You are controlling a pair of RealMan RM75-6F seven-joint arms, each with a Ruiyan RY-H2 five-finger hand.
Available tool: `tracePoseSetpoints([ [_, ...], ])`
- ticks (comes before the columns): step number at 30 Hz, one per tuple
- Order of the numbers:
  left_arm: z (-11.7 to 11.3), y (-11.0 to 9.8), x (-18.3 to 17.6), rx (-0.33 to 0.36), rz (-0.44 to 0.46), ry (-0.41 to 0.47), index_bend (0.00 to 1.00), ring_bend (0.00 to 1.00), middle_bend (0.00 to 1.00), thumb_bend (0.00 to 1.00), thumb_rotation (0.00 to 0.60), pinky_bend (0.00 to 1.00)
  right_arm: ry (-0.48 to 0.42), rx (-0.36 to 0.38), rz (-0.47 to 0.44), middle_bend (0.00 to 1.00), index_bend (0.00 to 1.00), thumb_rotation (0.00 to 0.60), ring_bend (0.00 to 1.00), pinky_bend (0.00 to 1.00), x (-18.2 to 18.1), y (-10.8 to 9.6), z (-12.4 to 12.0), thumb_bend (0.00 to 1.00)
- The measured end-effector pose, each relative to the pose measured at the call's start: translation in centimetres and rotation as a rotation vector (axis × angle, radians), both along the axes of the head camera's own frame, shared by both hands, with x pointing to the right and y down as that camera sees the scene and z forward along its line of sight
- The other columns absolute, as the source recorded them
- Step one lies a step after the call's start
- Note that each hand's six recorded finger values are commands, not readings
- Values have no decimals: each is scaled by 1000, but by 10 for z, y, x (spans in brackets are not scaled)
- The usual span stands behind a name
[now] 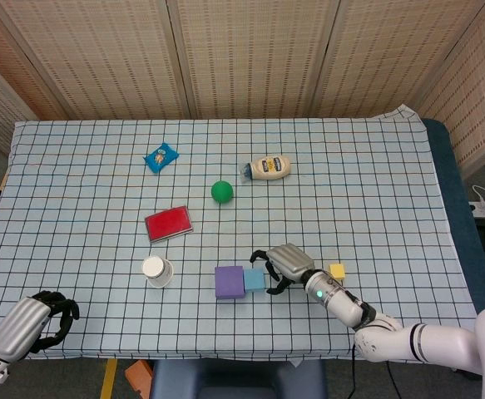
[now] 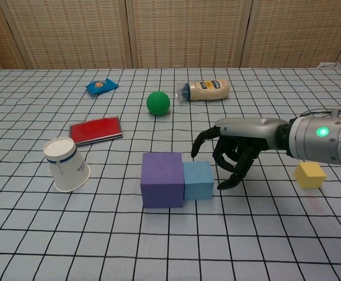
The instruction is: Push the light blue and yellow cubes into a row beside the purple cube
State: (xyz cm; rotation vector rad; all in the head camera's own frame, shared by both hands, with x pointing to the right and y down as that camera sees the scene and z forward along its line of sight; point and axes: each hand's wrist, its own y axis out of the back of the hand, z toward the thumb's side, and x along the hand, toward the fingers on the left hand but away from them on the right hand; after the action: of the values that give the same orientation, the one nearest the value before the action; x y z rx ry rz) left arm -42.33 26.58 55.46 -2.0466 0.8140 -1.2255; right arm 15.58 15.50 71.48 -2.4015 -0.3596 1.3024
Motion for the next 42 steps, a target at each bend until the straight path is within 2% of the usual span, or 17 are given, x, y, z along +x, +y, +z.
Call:
tracePoseSetpoints([
  [3, 0, 0, -1, 1, -3, 0, 543, 447, 659, 554, 600, 450, 5, 7, 6, 734, 274, 600, 823, 1000, 4, -3, -4, 95],
  [5, 0, 0, 0, -1, -1, 1, 543, 447, 659, 554, 600, 450, 11, 13, 11, 737, 305, 600, 826, 1000, 7, -4, -5, 164],
  [8, 0, 0, 1, 0, 3, 2, 544, 447, 659, 554, 600, 450, 24, 30, 15, 749, 361, 600, 836, 1000, 9, -4, -7, 325],
  [15, 0, 1, 1, -1, 3, 2, 544, 447, 659, 554, 600, 450, 76, 35, 16, 769, 434, 600, 851, 1000, 13, 2, -9, 611],
  [19, -1, 0, 1, 0, 2, 4, 544, 447, 659, 554, 600, 450, 84, 12, 27, 772, 435, 600, 852, 1000, 11, 5, -9, 708],
  [23, -1, 0, 1, 0, 2, 5, 543, 447, 659, 555, 600, 450, 79, -25, 36, 774, 433, 600, 854, 1000, 6, 8, -10, 722],
  [42, -2, 0, 0, 2, 1, 10, 544, 447, 659, 555, 600, 450, 52, -85, 40, 776, 375, 600, 855, 1000, 1, 20, -5, 722],
])
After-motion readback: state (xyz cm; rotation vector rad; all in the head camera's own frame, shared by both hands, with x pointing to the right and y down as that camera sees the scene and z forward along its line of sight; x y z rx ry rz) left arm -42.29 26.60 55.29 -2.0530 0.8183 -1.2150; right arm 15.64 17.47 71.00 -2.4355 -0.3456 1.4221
